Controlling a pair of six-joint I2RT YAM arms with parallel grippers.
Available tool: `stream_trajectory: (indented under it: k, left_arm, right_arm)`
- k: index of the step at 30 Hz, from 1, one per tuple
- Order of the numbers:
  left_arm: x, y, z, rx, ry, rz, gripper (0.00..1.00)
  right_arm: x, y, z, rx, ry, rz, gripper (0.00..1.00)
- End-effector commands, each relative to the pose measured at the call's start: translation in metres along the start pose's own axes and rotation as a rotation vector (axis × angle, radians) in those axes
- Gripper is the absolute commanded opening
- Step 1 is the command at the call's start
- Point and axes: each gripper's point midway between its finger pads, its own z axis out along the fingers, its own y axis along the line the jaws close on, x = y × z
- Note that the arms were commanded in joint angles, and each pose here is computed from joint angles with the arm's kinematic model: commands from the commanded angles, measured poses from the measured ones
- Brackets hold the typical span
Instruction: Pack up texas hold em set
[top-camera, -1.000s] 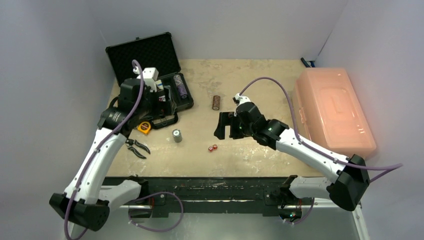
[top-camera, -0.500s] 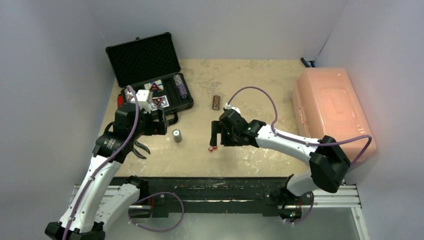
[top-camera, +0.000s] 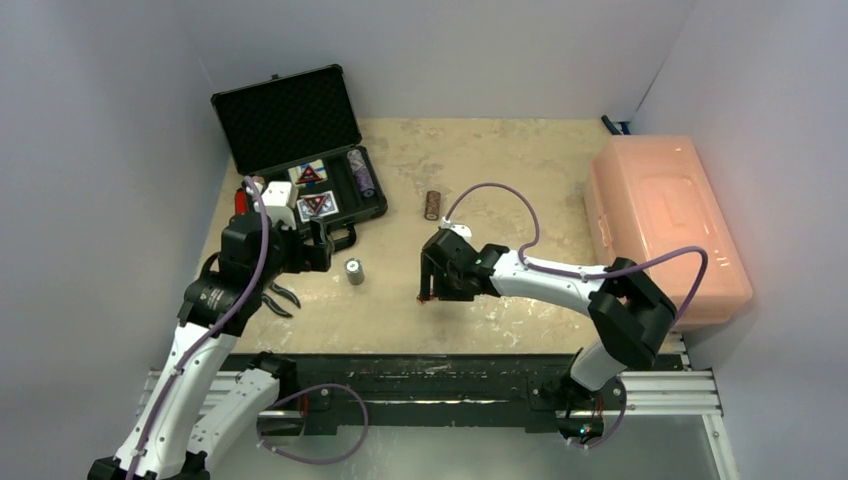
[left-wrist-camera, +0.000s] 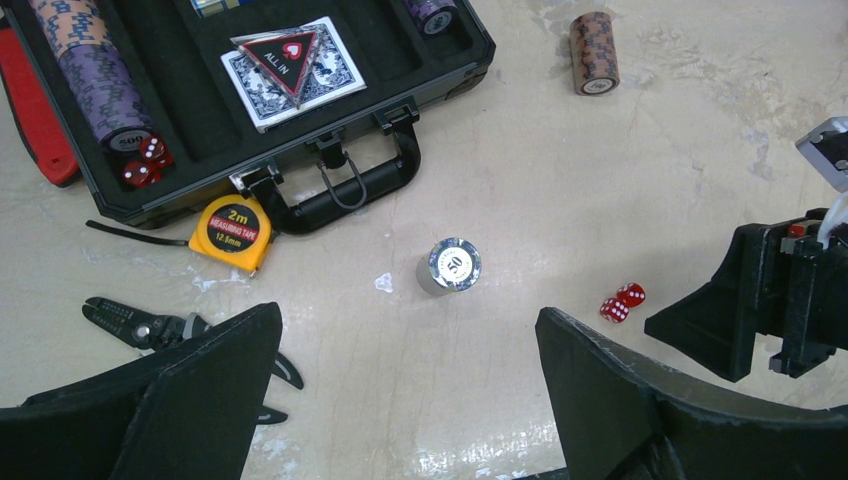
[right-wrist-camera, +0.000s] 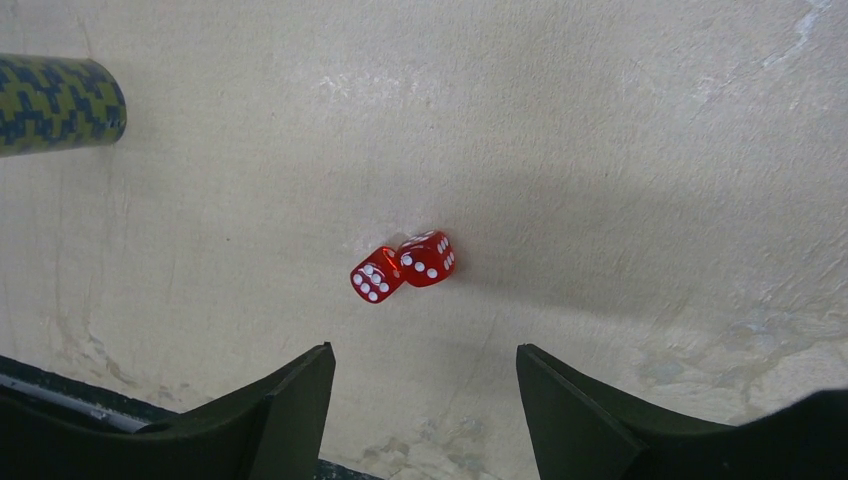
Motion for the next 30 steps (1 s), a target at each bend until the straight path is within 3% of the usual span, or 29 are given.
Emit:
stream_trajectory:
  k: [1, 9, 30]
  left_arm:
    - [-0.010, -0.006, 0.000, 0.033, -0.042, 0.019, 0.99]
    - [-0.010, -0.009, -0.001, 0.052, -0.041, 0.027, 0.98]
    - [-0.008, -0.013, 0.000, 0.068, -0.034, 0.037, 0.96]
  right_arm:
    - [-0.014, 0.016, -0.001, -0.012, -0.051, 0.032, 0.69]
    - [-0.008, 0.014, 0.009, 0.012, -0.040, 0.031, 0.57]
    - [-0.026, 0.014, 0.029, 0.101, -0.086, 0.018, 0.45]
